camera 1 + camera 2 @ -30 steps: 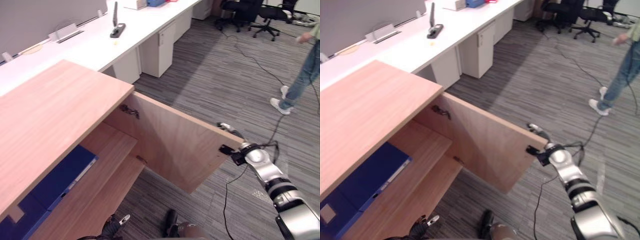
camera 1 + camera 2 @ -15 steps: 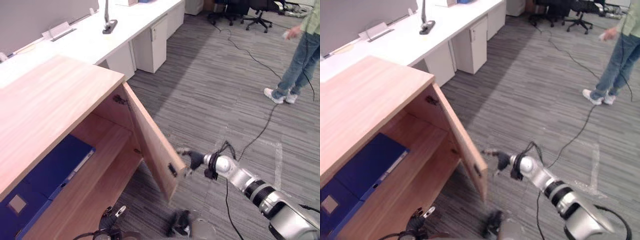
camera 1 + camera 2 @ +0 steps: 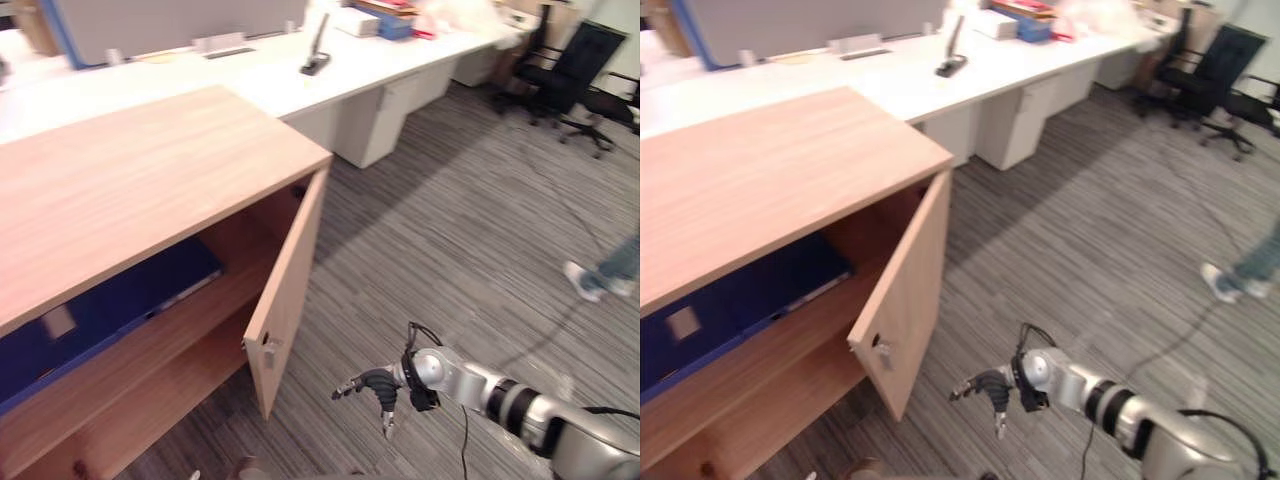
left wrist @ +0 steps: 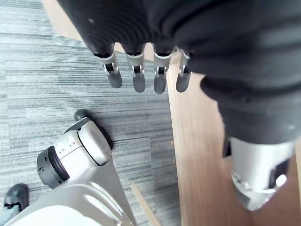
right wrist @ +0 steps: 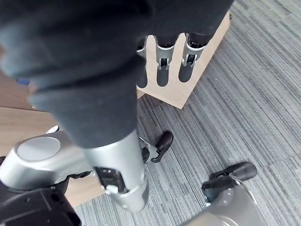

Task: Walk over to the cabinet, pick up the folder, carry it to the office cabinet, place the folder inside the office cabinet, then close the office cabinet door

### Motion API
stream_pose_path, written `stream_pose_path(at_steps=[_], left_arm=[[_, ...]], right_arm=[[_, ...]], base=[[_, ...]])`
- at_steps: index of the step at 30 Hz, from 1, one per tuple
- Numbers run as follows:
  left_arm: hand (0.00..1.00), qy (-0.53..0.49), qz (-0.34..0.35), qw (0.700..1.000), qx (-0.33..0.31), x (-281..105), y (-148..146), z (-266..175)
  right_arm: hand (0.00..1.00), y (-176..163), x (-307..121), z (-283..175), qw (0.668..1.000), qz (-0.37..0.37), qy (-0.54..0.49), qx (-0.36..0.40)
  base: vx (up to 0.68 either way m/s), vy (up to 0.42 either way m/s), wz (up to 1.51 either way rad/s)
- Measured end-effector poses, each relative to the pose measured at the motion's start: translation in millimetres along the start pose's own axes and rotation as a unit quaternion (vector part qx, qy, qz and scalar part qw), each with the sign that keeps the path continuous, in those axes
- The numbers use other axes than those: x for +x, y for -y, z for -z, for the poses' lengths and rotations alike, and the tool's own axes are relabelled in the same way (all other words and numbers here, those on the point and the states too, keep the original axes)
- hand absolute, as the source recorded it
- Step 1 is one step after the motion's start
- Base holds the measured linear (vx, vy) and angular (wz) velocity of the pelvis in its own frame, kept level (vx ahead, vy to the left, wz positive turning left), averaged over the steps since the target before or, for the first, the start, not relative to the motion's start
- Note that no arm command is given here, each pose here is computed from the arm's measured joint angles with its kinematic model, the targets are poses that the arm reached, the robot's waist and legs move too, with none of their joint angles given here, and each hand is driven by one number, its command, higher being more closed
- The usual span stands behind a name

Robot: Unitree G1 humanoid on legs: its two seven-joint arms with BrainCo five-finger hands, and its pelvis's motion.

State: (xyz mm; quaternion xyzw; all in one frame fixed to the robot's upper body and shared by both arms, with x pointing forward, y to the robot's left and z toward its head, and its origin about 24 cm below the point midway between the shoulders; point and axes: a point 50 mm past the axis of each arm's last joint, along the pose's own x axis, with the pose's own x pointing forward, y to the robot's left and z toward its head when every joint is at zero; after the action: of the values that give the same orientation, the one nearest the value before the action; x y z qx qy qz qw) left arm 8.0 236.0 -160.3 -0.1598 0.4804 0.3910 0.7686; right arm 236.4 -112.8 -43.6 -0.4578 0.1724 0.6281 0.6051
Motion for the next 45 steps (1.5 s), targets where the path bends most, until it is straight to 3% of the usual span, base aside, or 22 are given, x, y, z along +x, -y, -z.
stream_pose_path(at_steps=[6,9,10,13,15,17,20,23,27,31,36,40,43,45], left_arm=[[0.00,-0.018,-0.017,0.999,-0.026,0,-8,5],[0.00,-0.012,-0.013,1.000,-0.024,2,-2,0],[0.00,-0.001,-0.001,1.000,-0.005,5,6,-9],[0.00,0.035,0.014,0.999,0.035,8,13,-29],[0.00,0.060,0.014,0.997,0.046,8,17,-40],[0.00,0.078,0.007,0.996,0.046,6,17,-48],[0.00,0.161,0.061,0.981,0.094,-4,54,-78],[0.00,0.202,0.124,0.960,0.146,-18,90,-84],[0.00,0.209,0.187,0.935,0.215,-26,109,-78],[0.00,0.204,0.243,0.908,0.275,-30,124,-69],[0.00,0.177,0.232,0.932,0.214,-24,112,-68],[0.00,0.172,0.184,0.957,0.144,-16,89,-78],[0.00,0.204,0.102,0.972,0.053,-11,50,-105],[0.00,0.240,0.007,0.969,-0.060,-11,2,-129]], right_arm=[[0.00,0,34,-14,0.998,0.053,0.001,0.033],[0.00,-12,37,2,0.982,0.120,-0.006,0.146],[0.00,-26,35,16,0.962,0.156,-0.016,0.222],[0.00,-52,34,42,0.912,0.197,-0.055,0.356],[0.00,-89,26,73,0.820,0.241,-0.122,0.504],[0.00,-121,23,80,0.774,0.254,-0.156,0.559],[0.00,-150,25,77,0.737,0.251,-0.181,0.601],[0.00,-148,30,72,0.720,0.267,-0.172,0.617],[0.00,-147,35,68,0.696,0.278,-0.160,0.642],[0.00,-154,31,72,0.652,0.297,-0.163,0.678],[0.00,-161,38,63,0.616,0.299,-0.144,0.715],[0.00,-140,38,64,0.621,0.316,-0.120,0.708],[0.00,-111,34,60,0.664,0.335,-0.083,0.664],[0.00,-93,32,49,0.713,0.331,-0.045,0.617]], base=[[0.00,-0.012,1.46],[0.06,-0.204,2.21],[0.02,-0.333,2.78],[-0.06,-0.413,2.48],[-0.12,-0.421,1.59],[-0.07,-0.364,1.64],[0.01,-0.193,1.84],[0.03,-0.058,1.14],[0.09,0.002,0.70],[0.07,0.052,0.98],[0.03,0.032,0.85],[0.01,0.038,0.30],[-0.03,0.016,-0.12],[-0.01,0.006,-0.27]])
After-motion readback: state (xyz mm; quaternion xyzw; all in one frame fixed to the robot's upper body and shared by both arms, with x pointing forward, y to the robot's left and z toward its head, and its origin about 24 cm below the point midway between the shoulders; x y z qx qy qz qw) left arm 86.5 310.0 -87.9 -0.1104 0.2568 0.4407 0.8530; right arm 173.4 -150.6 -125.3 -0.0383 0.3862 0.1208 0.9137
